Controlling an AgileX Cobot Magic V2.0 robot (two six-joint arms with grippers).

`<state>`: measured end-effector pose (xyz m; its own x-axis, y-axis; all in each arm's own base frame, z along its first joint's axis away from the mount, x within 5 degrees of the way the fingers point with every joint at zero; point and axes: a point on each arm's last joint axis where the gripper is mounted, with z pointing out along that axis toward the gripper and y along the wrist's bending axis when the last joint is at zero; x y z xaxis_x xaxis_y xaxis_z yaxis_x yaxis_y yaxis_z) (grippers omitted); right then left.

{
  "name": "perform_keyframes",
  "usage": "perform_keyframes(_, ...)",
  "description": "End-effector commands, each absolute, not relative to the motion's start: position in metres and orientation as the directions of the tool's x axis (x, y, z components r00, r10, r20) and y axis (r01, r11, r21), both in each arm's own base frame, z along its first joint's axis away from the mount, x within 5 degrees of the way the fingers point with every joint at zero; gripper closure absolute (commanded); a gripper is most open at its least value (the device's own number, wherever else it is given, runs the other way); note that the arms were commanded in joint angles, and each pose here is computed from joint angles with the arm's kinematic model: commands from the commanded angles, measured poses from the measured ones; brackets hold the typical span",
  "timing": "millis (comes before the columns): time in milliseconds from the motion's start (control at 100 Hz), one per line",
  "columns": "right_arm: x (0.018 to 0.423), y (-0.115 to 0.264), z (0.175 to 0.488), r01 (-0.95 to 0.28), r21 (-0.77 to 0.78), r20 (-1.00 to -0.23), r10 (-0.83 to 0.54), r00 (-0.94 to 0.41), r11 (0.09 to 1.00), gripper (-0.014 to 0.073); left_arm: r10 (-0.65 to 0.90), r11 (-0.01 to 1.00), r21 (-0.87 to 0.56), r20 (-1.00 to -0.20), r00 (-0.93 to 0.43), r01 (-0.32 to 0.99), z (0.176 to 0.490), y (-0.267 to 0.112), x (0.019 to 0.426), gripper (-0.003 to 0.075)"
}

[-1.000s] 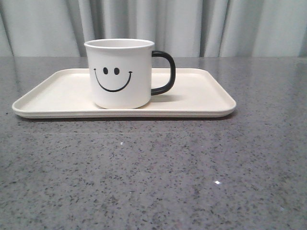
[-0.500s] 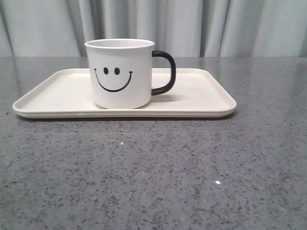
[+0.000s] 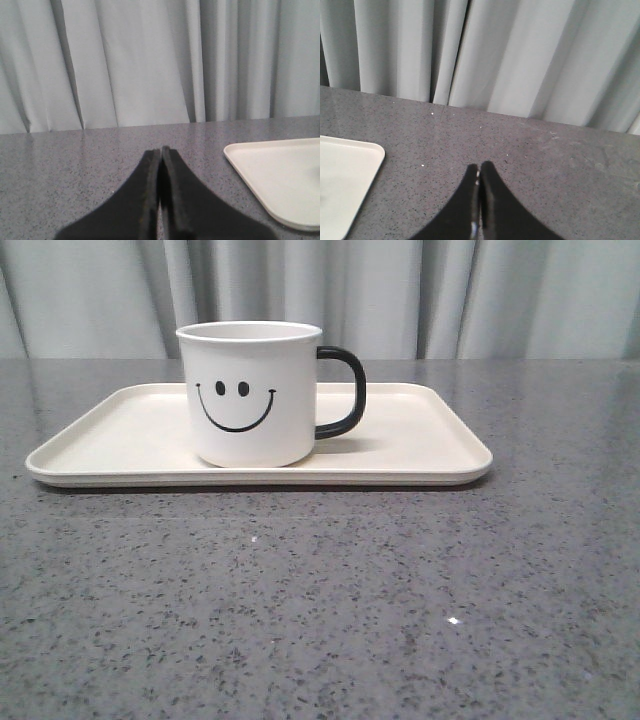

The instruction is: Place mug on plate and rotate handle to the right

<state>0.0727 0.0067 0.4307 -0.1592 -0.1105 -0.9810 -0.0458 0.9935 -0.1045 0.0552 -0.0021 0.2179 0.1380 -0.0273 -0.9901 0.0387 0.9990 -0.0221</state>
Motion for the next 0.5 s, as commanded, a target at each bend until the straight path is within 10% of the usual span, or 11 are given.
perform_keyframes(0,0.0734,0.0048,0.4425,-0.014,-0.102,-0.991,-0.103,-0.083,0.995,0.0706,-0.054,0.998,-0.040,-0.959,0.277,0.055,0.2264,-0.0028,0.0507,0.0740)
perform_keyframes(490,0.0732,0.0048,0.4425,-0.014,-0.102,-0.991,-0.103,-0.083,0.995,0.0706,-0.056,0.998,-0.044,-0.964,0.262,0.053,0.2258,-0.0026,0.0510,0.0740)
